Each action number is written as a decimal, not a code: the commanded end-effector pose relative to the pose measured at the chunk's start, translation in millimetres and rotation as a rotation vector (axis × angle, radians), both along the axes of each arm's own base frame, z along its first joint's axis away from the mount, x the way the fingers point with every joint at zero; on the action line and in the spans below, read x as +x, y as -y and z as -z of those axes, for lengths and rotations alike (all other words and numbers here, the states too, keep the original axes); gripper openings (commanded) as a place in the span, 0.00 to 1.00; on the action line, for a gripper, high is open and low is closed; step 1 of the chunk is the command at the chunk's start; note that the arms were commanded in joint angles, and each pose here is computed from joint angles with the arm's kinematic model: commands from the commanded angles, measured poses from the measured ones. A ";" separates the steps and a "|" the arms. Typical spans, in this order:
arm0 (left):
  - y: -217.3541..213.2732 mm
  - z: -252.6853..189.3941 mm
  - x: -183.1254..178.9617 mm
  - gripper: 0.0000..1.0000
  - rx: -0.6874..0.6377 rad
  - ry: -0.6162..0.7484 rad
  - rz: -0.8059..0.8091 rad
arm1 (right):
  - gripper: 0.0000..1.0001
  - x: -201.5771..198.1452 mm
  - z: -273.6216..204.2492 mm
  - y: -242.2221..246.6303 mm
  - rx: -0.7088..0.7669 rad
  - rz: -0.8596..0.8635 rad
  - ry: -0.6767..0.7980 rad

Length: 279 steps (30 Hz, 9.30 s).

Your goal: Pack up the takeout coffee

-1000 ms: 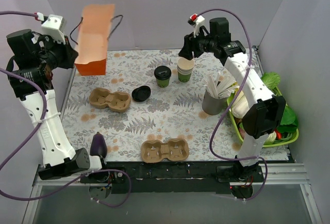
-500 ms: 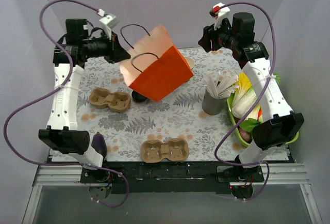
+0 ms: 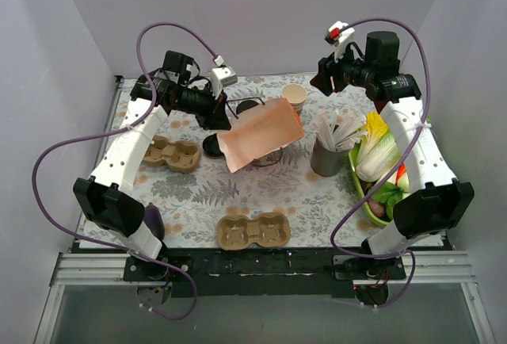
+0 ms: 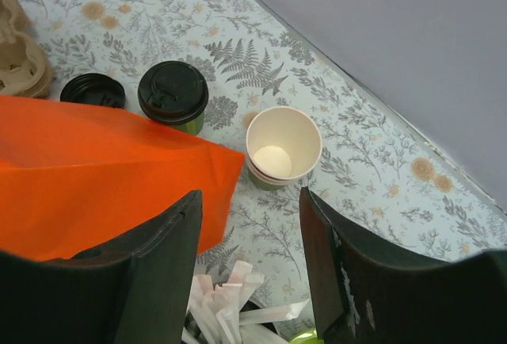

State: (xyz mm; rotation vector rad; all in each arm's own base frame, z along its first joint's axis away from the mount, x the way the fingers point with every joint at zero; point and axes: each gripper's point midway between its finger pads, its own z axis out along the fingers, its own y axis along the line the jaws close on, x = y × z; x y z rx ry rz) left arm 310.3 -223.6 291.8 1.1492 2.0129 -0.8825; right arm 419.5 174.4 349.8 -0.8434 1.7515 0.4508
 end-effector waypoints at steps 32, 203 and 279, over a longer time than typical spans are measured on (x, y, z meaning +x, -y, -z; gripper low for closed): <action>17.6 31.2 -17.3 0.00 0.199 0.034 0.243 | 0.63 -110.5 -12.4 -66.1 0.017 -0.673 0.061; 35.0 219.4 -199.9 0.17 0.258 0.197 0.452 | 0.01 -70.8 93.2 -75.5 -0.227 -0.386 -0.203; 27.3 -56.6 -110.7 0.00 -0.202 0.825 0.197 | 0.01 -141.6 27.5 -115.4 -0.190 -0.595 -0.056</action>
